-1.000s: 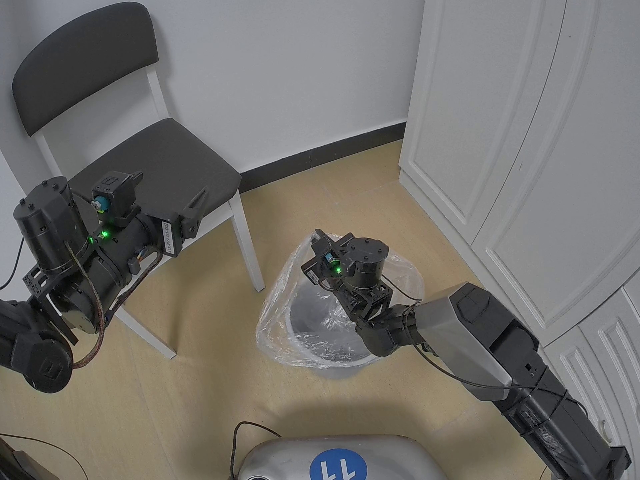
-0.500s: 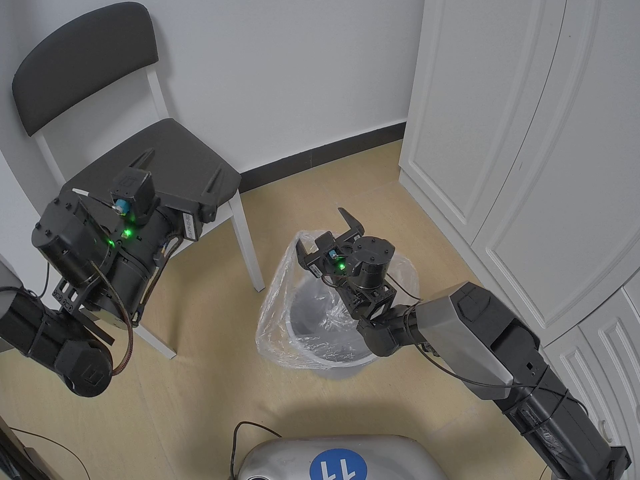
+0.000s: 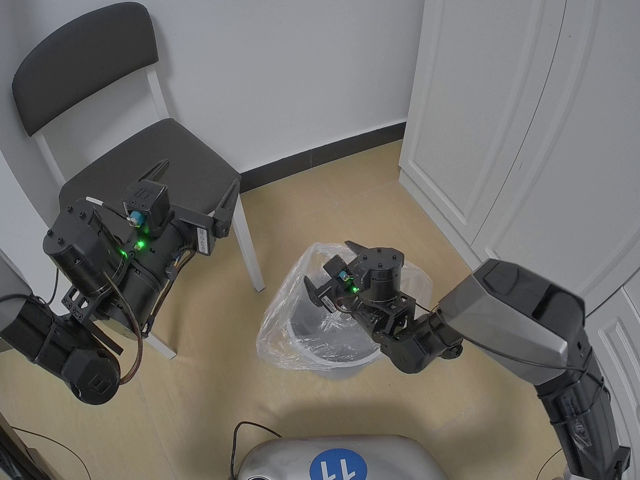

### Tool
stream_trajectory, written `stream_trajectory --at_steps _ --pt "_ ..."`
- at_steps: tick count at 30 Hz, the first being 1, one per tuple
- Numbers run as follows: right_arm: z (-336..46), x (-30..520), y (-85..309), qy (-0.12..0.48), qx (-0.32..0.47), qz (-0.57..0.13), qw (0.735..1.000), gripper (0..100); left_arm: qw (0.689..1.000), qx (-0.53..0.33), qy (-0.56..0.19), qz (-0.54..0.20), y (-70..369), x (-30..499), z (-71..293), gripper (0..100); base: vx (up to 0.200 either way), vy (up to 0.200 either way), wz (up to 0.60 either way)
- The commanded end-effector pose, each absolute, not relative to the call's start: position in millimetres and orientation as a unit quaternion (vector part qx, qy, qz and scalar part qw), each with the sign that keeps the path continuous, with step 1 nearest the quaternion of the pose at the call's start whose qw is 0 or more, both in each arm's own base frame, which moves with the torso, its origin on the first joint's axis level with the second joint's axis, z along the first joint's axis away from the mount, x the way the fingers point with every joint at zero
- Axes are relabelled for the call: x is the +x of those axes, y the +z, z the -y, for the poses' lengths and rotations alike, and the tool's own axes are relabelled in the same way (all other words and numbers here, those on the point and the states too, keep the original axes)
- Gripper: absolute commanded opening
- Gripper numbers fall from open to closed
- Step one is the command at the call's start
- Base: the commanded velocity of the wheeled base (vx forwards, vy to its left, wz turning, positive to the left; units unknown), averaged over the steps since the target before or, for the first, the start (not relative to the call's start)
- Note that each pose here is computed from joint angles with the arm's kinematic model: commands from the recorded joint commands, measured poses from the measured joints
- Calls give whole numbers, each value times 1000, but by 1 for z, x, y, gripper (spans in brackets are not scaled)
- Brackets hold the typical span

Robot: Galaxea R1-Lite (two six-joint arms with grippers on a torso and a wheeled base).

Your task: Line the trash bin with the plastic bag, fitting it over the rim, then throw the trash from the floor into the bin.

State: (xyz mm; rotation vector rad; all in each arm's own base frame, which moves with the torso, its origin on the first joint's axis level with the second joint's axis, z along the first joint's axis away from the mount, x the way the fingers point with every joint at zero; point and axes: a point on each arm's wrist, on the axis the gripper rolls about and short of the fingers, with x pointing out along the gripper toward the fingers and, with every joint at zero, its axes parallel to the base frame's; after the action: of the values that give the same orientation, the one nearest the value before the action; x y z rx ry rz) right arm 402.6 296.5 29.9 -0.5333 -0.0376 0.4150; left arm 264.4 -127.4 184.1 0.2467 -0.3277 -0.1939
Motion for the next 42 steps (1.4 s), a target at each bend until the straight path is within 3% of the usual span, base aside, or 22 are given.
stream_trajectory --at_steps 1,14,20,23,25,33,41,42 --pt "-275 353 71 224 -227 -25 947 100 972 117 -122 163 185 247 135 100 0 0 0" --pt "-212 277 150 216 -104 -119 963 100 964 72 -218 132 177 220 180 100 0 0 0" --pt "-188 274 156 164 -71 -187 966 100 946 -89 -310 24 187 204 228 100 0 0 0" --pt "-185 277 154 137 -55 -202 968 100 939 -128 -319 -9 196 204 237 100 0 0 0" --pt "-186 282 148 128 -3 -214 968 100 933 -164 -318 -42 205 208 245 100 0 0 0" --pt "-176 289 149 141 52 -156 976 100 937 -163 -301 -74 201 217 255 100 0 0 0" --pt "-163 302 142 111 -11 -151 982 100 954 -92 -274 -84 188 229 255 100 0 0 0" --pt "-154 304 142 90 -36 -151 984 100 967 -48 -238 -74 183 235 249 100 0 0 0"
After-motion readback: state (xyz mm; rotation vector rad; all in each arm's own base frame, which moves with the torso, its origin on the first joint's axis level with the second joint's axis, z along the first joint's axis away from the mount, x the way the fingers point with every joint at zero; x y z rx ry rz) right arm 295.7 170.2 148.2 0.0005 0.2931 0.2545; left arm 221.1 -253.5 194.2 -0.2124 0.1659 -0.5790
